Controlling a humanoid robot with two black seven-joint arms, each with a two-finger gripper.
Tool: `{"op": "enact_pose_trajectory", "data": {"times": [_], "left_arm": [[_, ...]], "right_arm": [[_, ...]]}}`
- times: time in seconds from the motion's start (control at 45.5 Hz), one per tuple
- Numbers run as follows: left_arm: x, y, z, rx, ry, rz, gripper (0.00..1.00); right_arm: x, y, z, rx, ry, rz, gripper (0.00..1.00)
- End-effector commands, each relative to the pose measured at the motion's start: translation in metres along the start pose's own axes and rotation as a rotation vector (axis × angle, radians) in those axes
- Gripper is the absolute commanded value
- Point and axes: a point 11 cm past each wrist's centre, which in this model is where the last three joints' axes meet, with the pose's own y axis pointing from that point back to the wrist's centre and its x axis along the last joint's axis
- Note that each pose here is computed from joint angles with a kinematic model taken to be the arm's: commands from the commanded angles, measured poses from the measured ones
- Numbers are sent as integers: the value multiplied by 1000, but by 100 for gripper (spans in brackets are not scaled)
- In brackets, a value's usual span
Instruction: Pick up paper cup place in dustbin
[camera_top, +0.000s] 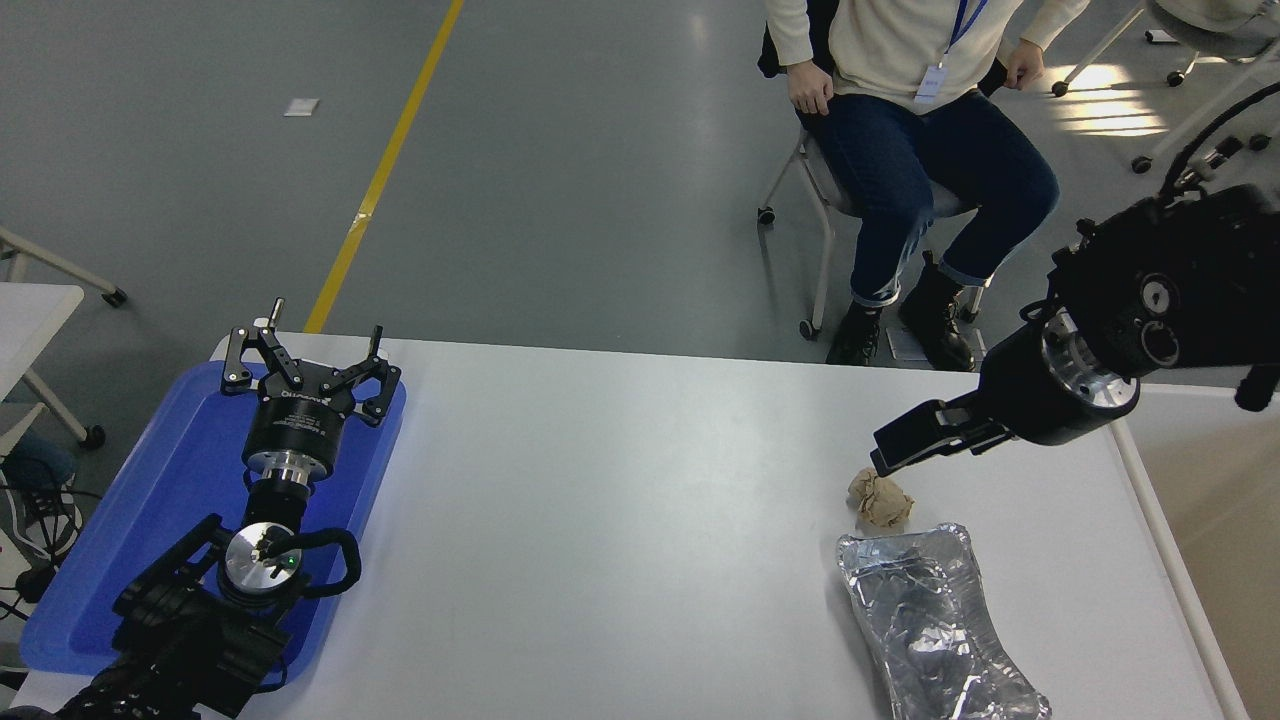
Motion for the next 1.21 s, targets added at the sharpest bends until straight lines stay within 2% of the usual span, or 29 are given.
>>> {"op": "enact_pose_trajectory", "data": {"times": [0.0, 0.462, 0.791, 0.967, 1.187], "left_arm": [[0, 0, 0, 0, 0, 0, 100], [0, 0, 0, 2, 0, 0, 100], [0, 0, -1, 4, 1, -1, 100], [0, 0, 0, 2, 0, 0, 100], [0, 0, 0, 2, 0, 0, 100]], "right_arm": [[5, 15, -25, 87, -123, -16, 100], [-19, 25, -35, 52, -77, -138, 100], [-17, 32, -30, 25, -79, -133, 100], [-19, 31, -11, -68, -54, -151, 100], [-19, 29, -1, -111, -28, -143, 100]]}}
